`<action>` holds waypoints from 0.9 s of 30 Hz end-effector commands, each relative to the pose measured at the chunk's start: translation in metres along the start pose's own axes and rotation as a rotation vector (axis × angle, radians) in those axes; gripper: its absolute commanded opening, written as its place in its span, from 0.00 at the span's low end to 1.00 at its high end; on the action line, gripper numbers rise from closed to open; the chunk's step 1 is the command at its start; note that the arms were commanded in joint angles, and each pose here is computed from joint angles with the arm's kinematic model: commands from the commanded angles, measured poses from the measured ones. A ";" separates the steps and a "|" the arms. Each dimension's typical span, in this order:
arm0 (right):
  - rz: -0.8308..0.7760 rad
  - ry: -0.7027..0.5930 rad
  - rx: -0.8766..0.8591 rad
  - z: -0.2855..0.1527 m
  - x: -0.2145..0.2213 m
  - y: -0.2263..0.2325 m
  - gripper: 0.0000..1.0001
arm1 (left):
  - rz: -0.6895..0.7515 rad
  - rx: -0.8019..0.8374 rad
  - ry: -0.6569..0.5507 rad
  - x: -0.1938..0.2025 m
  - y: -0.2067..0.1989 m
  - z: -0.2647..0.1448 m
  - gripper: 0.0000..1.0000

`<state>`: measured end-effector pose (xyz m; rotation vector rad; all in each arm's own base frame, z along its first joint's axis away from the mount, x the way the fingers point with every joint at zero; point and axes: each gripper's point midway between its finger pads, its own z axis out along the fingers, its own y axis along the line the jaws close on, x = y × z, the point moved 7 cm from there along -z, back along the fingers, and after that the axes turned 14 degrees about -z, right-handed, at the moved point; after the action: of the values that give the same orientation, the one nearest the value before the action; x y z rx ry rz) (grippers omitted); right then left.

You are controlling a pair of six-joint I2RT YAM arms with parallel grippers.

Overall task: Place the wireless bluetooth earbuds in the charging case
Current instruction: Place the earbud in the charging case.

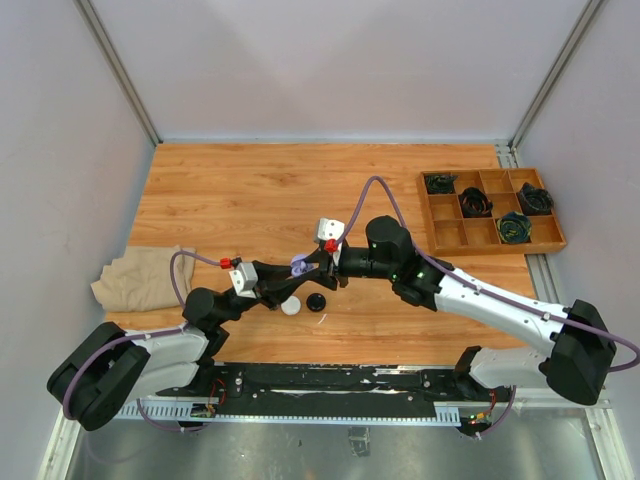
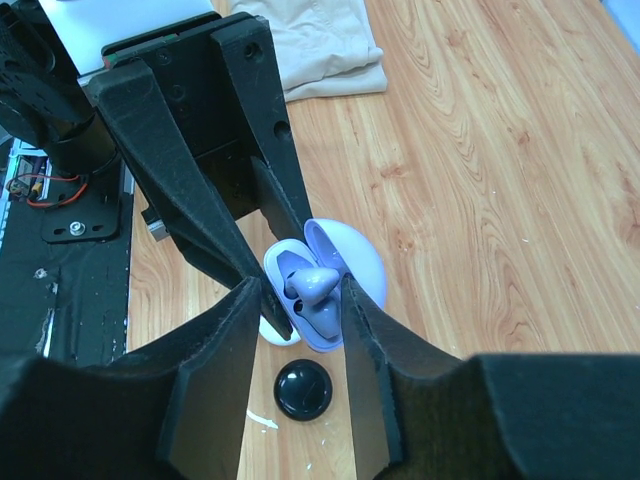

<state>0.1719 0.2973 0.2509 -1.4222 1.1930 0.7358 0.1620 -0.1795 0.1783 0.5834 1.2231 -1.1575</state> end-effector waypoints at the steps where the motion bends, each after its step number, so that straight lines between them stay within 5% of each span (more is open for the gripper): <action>1: -0.027 0.000 0.018 -0.005 -0.003 0.001 0.40 | 0.028 0.022 -0.037 -0.007 -0.003 0.000 0.00; 27: -0.035 -0.018 -0.184 0.000 -0.015 0.011 0.40 | 0.001 0.113 0.022 0.001 -0.008 0.006 0.00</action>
<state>0.1597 0.2991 0.2534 -1.5423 1.1418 0.8291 0.1562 -0.1850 0.1678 0.6569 1.2544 -1.2158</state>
